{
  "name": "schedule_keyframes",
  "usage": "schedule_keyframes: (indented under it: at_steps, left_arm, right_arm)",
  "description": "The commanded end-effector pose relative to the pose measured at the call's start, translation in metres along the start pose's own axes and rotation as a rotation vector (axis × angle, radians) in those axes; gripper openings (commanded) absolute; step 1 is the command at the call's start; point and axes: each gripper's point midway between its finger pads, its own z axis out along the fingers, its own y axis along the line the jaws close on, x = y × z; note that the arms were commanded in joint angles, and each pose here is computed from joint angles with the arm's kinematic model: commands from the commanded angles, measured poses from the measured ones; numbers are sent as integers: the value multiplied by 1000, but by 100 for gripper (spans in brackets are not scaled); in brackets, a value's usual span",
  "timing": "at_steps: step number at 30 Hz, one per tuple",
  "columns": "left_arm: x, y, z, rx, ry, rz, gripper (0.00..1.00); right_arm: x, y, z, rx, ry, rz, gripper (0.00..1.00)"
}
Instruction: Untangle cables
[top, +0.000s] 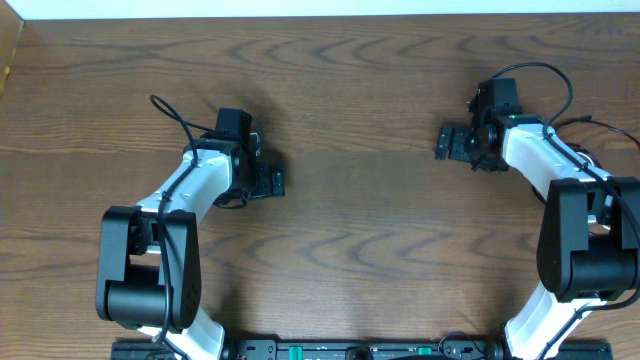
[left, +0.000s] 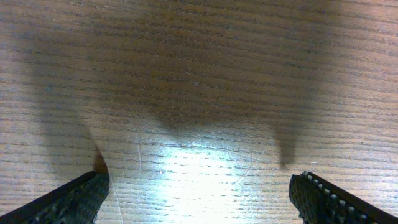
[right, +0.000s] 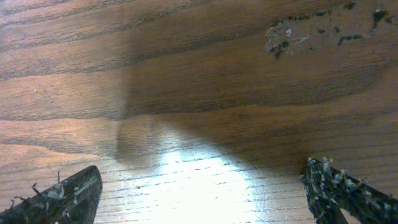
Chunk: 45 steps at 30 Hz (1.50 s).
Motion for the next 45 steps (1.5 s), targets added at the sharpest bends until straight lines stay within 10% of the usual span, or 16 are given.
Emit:
schedule_keyframes:
  at_steps: [1,45]
  left_arm:
    - [7,2,7,-1,28,-1,98]
    - [-15,-9,-46,37,-144,18,98]
  right_arm:
    - [4,5,2,-7,10,9,99]
    - [5,6,2,-8,11,6,99]
